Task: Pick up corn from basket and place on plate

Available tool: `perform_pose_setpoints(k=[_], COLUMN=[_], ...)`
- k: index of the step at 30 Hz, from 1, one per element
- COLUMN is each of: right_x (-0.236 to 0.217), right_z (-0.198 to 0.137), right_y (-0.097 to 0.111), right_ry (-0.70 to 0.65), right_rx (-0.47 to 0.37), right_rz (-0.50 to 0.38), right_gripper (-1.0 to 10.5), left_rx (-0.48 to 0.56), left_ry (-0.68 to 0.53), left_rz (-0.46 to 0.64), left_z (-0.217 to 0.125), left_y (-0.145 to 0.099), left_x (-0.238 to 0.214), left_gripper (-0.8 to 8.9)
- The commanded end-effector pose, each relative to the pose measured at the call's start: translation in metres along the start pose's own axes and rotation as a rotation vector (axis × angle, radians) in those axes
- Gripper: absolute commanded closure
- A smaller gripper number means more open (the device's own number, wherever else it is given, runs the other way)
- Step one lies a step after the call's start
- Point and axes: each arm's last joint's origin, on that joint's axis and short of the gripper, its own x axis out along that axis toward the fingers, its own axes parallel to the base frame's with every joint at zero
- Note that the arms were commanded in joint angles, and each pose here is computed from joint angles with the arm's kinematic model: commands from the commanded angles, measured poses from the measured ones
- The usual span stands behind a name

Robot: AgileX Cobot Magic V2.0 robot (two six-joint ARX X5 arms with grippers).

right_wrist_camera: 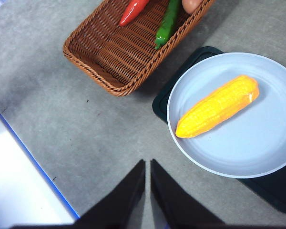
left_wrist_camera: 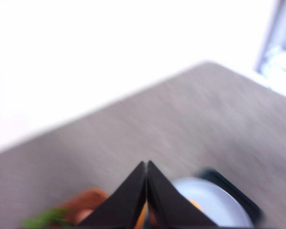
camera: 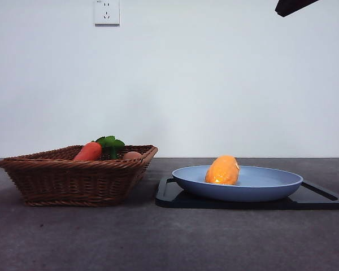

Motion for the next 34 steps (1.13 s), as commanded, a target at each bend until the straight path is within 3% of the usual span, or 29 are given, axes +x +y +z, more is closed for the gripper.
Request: perform_pose_setpoints(k=[1, 7, 16, 26, 34], right_x=[-0.002, -0.002, -0.002, -0.002, -0.002], right_z=[0.005, 0.005, 0.01, 0.013, 0.016], right_y=[0.001, 0.001, 0.001, 0.001, 0.001], right_ry=[-0.016, -0.019, -0.06, -0.09, -0.126], right_rx=[-0.022, -0.024, -0.045, -0.06, -0.078], right_rz=[0.003, 0.003, 0.001, -0.001, -0.003], right_gripper=[9.4, 9.4, 9.4, 9.4, 9.4], left_rx=[0.016, 0.015, 0.083, 0.04, 0.006], left_ry=[-0.049, -0.17, -0.287, -0.245, -0.197], left_rz=[0.097, 0.316, 0.517, 0.543, 0.536], left_z=[-0.003, -0.041, -0.136, -0.244, -0.299], left_y=[0.018, 0.039, 0.039, 0.03, 0.024], left_x=[-0.026, -0.083, -0.113, -0.104, -0.097], left_gripper=[8.09, 8.09, 8.09, 8.09, 8.09])
